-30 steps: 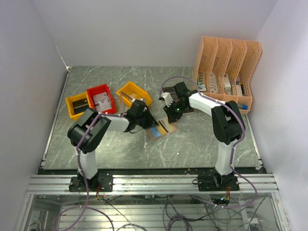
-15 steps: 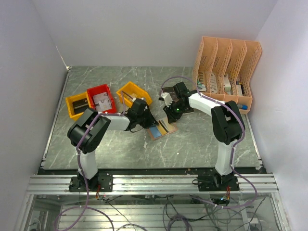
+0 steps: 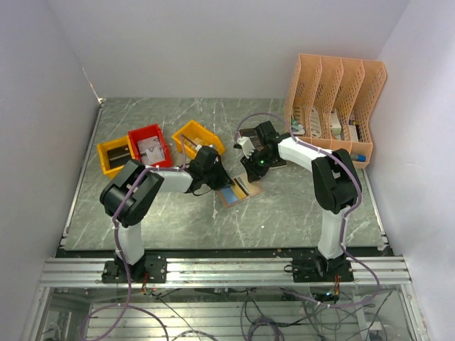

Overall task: Put the credit cards into the card holder
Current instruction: Insert the credit card into the card holder.

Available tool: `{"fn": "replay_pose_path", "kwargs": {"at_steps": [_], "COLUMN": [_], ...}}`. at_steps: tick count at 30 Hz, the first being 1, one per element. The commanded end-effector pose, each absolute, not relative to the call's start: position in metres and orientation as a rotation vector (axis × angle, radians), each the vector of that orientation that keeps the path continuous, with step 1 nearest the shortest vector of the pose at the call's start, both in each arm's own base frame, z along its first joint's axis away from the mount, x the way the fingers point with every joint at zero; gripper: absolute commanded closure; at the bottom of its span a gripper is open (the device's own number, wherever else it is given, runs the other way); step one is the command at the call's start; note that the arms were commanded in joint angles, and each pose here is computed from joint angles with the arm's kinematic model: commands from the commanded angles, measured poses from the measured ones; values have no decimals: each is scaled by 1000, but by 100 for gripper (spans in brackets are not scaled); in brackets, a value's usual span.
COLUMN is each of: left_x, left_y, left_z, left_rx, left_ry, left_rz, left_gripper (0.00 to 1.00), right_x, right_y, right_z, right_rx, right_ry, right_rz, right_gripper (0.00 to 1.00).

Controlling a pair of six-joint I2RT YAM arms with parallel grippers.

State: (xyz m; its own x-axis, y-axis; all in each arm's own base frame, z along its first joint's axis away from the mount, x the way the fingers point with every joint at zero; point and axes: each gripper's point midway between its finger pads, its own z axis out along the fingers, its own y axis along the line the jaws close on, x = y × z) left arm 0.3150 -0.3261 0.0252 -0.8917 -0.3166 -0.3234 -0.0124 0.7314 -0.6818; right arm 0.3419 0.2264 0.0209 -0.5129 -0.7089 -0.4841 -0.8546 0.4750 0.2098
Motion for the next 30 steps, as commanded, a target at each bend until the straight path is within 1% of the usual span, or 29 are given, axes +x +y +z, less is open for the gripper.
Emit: {"fn": "replay_pose_path", "kwargs": {"at_steps": [1, 12, 17, 23, 30], "left_x": [297, 300, 298, 296, 304], "left_y": [-316, -321, -319, -321, -327], "left_z": [-7, -11, -10, -10, -7], "left_rx": [-221, -202, -197, -175, -150], "left_ry": [2630, 2644, 2651, 2662, 2654], "left_rz": [-851, -854, -845, -859, -861], "left_gripper": [88, 87, 89, 87, 85], "right_x": [339, 337, 338, 337, 336], "right_y": [233, 235, 235, 235, 236], "right_z": [17, 16, 16, 16, 16], "right_rx": [-1346, -1355, -1355, -1358, -1357], "right_ry": [2394, 2393, 2392, 2391, 2392], "right_rz": [641, 638, 638, 640, 647], "right_gripper": [76, 76, 76, 76, 76]}}
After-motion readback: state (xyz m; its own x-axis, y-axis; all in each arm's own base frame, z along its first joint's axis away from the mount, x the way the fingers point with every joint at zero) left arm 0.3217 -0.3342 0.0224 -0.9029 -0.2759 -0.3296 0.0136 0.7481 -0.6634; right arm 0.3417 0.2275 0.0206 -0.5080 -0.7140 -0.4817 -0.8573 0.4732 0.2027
